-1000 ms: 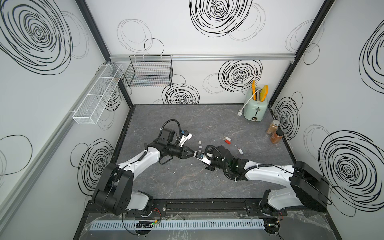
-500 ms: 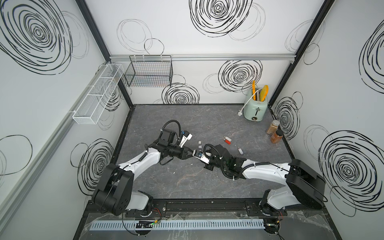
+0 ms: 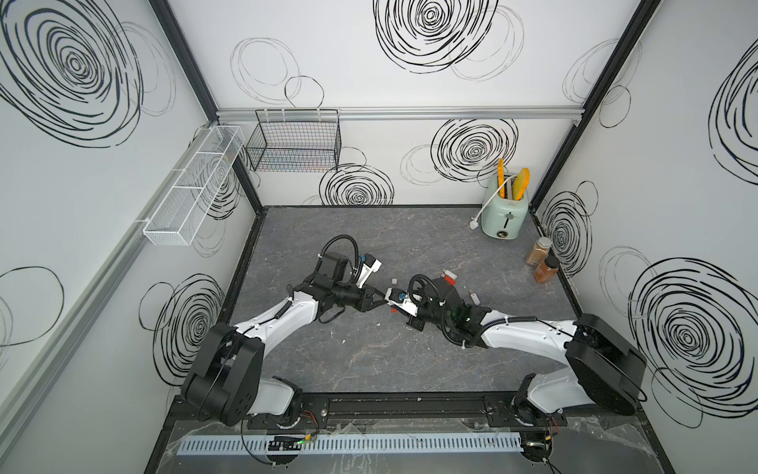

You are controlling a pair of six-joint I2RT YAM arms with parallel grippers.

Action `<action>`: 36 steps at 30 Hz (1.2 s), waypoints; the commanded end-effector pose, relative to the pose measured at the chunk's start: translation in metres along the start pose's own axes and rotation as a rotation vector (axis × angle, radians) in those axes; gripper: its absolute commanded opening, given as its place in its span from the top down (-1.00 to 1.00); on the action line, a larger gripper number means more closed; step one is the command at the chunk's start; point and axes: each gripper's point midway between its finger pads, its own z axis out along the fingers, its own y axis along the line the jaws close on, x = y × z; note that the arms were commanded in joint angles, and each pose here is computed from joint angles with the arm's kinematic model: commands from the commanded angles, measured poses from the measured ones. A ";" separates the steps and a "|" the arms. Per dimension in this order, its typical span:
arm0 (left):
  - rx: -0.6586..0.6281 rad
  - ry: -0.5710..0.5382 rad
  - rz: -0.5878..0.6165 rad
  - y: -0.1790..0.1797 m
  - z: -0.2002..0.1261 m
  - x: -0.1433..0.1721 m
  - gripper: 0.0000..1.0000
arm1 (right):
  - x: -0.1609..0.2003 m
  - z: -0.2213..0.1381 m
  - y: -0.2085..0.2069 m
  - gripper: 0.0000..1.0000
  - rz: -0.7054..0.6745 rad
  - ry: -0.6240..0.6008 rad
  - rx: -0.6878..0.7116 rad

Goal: Close the usb drive cover
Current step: Close the cover of the USB drive, then place the USB drive at the center of the board.

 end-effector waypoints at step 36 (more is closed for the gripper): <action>-0.007 -0.357 -0.366 0.077 0.015 -0.154 1.00 | 0.036 -0.149 -0.116 -0.98 0.297 -0.053 0.540</action>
